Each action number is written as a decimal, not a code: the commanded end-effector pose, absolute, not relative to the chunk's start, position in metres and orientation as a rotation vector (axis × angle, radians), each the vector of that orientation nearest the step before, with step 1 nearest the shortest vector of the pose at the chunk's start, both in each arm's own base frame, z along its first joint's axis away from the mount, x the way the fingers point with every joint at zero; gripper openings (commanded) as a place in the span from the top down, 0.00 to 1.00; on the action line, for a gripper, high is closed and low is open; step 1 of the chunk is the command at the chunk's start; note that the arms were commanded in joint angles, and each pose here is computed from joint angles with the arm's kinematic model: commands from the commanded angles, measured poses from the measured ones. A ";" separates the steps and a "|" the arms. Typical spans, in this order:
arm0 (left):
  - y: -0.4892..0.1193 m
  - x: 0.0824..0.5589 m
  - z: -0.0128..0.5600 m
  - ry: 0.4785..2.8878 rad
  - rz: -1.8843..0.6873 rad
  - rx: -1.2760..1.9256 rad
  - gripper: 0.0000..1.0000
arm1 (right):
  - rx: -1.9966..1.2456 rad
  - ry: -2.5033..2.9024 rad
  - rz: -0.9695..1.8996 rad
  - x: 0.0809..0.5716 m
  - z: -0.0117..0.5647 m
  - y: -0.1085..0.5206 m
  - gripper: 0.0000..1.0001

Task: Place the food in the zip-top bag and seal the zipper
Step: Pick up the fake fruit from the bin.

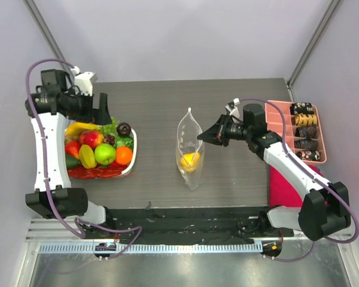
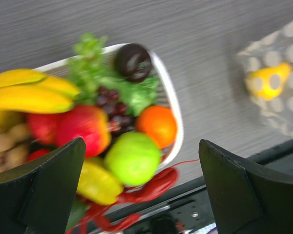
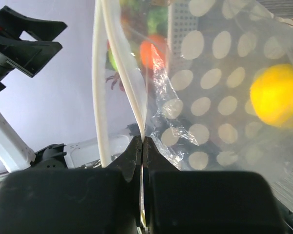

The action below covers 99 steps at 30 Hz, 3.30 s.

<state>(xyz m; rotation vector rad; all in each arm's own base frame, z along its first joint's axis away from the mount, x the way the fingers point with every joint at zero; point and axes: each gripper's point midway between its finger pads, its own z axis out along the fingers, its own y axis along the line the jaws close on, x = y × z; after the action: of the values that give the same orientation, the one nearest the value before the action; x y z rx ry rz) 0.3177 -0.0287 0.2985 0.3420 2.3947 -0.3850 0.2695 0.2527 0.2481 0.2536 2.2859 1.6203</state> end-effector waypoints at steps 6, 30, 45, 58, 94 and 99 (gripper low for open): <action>0.070 0.312 0.286 2.501 -0.159 0.754 0.01 | 0.176 2.278 1.556 0.265 0.243 0.247 0.99; -0.001 0.256 0.276 2.395 -0.428 0.844 0.04 | 0.094 2.297 1.460 0.260 0.252 0.239 0.99; -0.004 0.226 0.231 2.530 -0.012 1.134 0.02 | 0.069 2.313 1.440 0.260 0.250 0.238 0.99; 0.001 0.234 0.205 2.637 0.041 1.264 0.00 | 0.067 2.322 1.455 0.258 0.250 0.240 0.99; 0.001 0.240 0.159 2.713 0.050 1.344 0.08 | 0.059 2.330 1.447 0.261 0.247 0.241 0.99; 0.001 0.239 0.172 2.695 0.061 1.330 0.18 | 0.053 2.328 1.443 0.261 0.247 0.240 0.99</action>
<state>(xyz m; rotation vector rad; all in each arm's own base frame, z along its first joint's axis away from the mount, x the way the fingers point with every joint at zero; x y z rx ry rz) 0.2397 0.0010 0.1577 1.3453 2.7161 0.0377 0.2557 0.2387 0.2282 0.1199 2.3889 1.4411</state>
